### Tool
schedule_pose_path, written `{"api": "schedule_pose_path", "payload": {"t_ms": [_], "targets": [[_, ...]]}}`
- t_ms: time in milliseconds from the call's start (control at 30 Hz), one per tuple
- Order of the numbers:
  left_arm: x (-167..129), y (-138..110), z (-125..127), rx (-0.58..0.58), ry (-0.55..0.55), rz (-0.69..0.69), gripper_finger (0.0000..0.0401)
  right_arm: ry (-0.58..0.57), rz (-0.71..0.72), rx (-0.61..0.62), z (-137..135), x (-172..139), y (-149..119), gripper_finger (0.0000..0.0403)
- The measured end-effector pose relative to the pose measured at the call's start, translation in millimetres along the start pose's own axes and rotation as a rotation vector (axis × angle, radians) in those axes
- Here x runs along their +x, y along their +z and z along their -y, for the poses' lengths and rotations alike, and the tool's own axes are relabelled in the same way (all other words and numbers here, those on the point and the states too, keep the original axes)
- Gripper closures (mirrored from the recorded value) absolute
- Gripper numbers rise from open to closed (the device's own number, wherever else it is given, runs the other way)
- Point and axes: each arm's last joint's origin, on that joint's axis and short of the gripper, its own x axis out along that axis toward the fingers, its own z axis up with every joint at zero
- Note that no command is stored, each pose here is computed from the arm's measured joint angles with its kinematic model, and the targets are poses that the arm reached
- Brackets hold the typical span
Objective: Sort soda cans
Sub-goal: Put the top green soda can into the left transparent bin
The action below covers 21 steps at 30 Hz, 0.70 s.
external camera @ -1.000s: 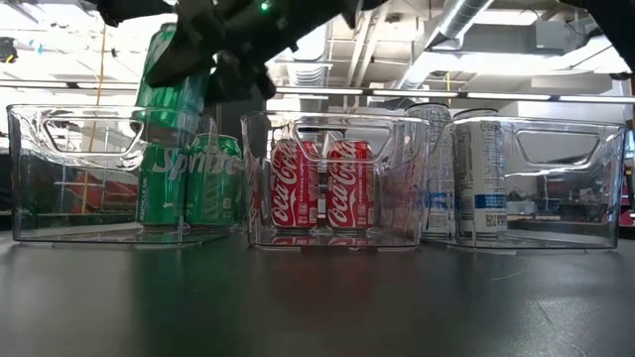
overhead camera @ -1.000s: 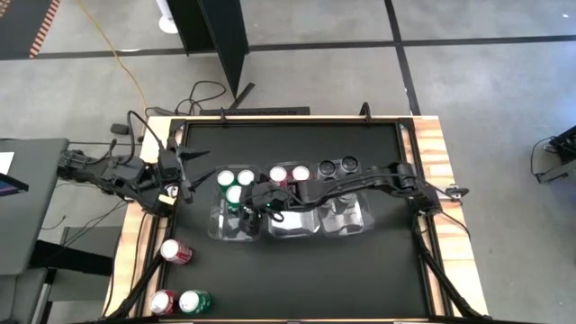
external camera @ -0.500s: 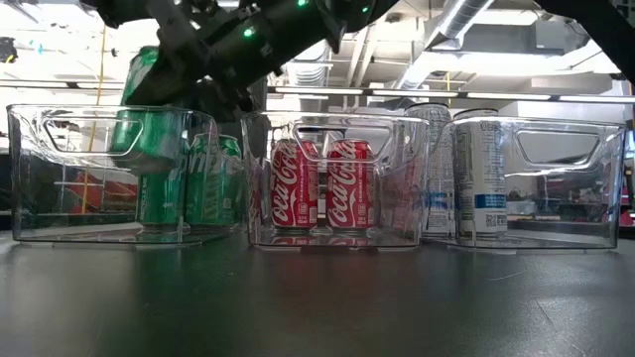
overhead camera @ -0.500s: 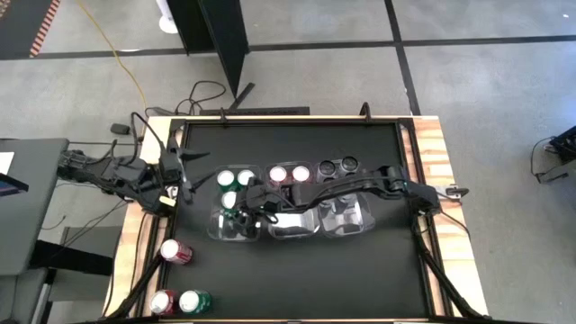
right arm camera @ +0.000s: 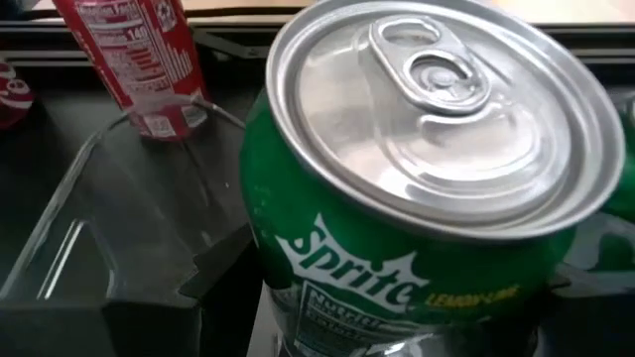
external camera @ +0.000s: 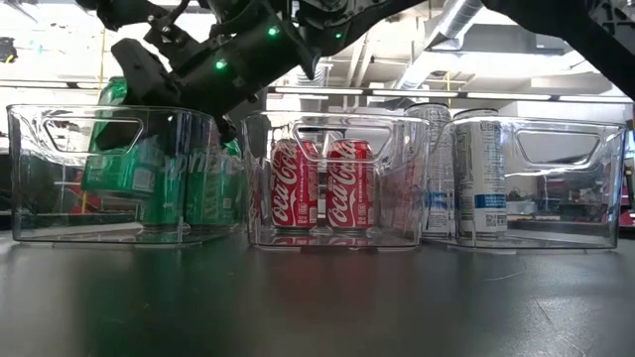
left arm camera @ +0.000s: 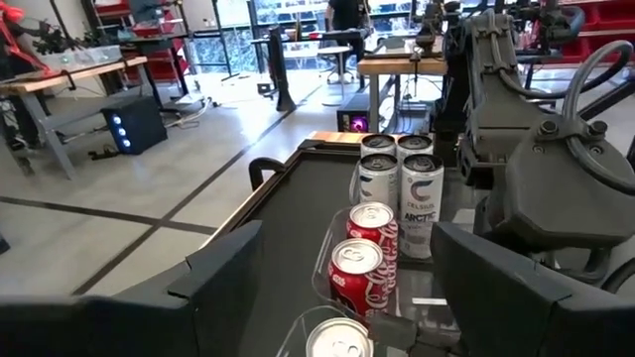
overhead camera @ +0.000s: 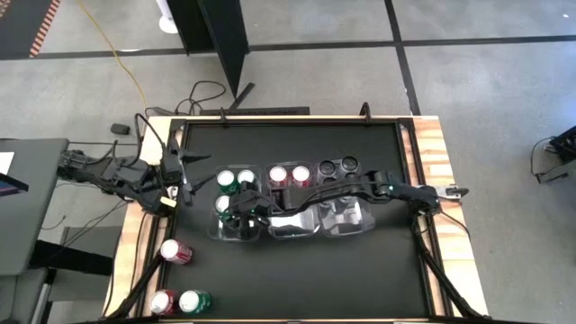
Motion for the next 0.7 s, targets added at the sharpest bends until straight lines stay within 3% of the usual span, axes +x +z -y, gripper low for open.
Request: {"api": "schedule_pose_path", "payload": {"t_ms": [467, 700], "targets": [[-0.1, -2.4, 1.1, 0.005, -0.039, -0.021, 0.012, -0.012, -0.039, 0.001, 7.7, 8.7, -6.5, 0.0111], [0.5, -12.3, 6.4, -0.01, -0.185, -0.121, 0.012, -0.008, -0.077, 0.015, 7.6, 10.0, -12.2, 0.0111]]}}
